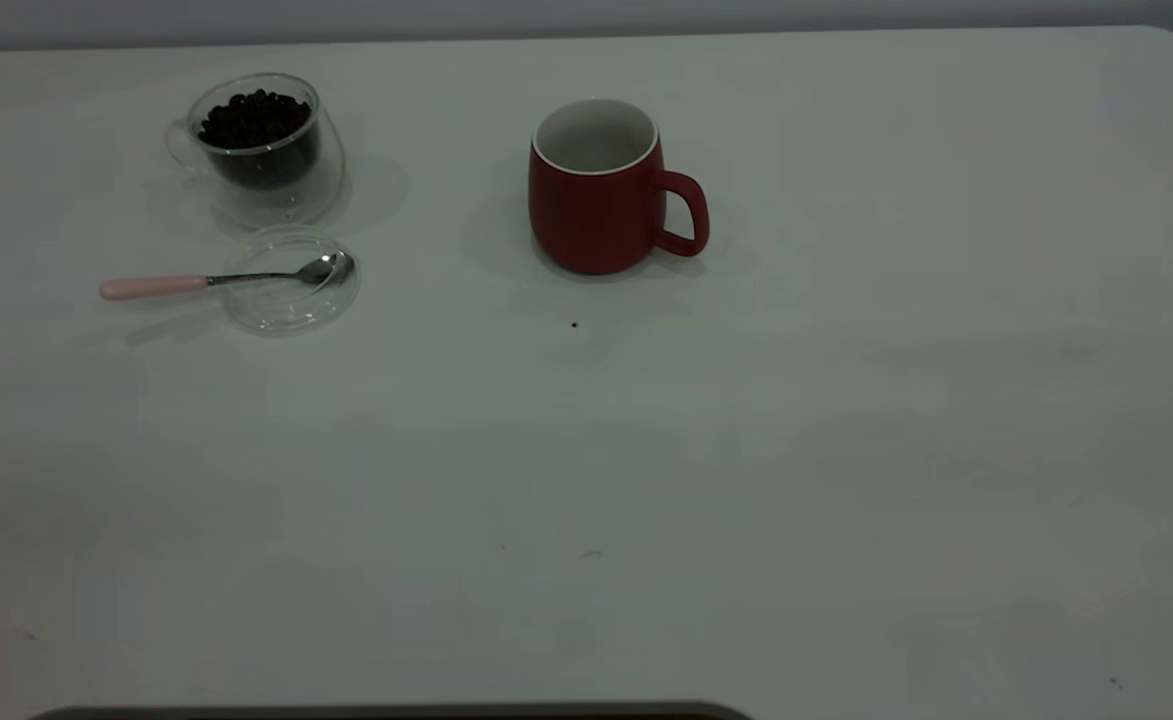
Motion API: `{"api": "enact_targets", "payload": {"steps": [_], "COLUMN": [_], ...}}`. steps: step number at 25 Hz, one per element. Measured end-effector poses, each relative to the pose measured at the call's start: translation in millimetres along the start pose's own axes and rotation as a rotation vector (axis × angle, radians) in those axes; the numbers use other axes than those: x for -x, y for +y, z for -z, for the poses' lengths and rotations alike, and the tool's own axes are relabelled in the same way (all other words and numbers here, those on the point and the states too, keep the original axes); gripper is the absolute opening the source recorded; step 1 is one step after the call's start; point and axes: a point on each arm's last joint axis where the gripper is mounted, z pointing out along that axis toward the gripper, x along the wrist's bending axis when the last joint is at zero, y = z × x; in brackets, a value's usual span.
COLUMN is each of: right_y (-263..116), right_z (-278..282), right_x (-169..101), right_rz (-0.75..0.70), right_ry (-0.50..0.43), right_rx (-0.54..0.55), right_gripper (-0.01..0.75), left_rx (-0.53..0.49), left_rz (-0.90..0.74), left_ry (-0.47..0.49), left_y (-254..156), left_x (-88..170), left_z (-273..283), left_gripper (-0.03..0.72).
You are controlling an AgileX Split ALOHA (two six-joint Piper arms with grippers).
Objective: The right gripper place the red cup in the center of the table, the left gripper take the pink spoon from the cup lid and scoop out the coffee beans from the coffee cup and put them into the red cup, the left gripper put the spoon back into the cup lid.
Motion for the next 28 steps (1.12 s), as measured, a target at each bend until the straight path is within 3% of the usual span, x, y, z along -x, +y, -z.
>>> {"api": "enact_targets", "payload": {"steps": [28], "right_y": [0.0], "right_z": [0.0], "right_x": [-0.7], "right_rz": [-0.003], "right_ry": [0.007], "right_rx": [0.0], "right_gripper": [0.588], "left_rx": [0.022], "left_rz": [-0.001], "left_ry": [0.001], "left_y": [-3.6], "left_x": [0.3], "left_z": [2.8], "left_gripper": [0.505]}}
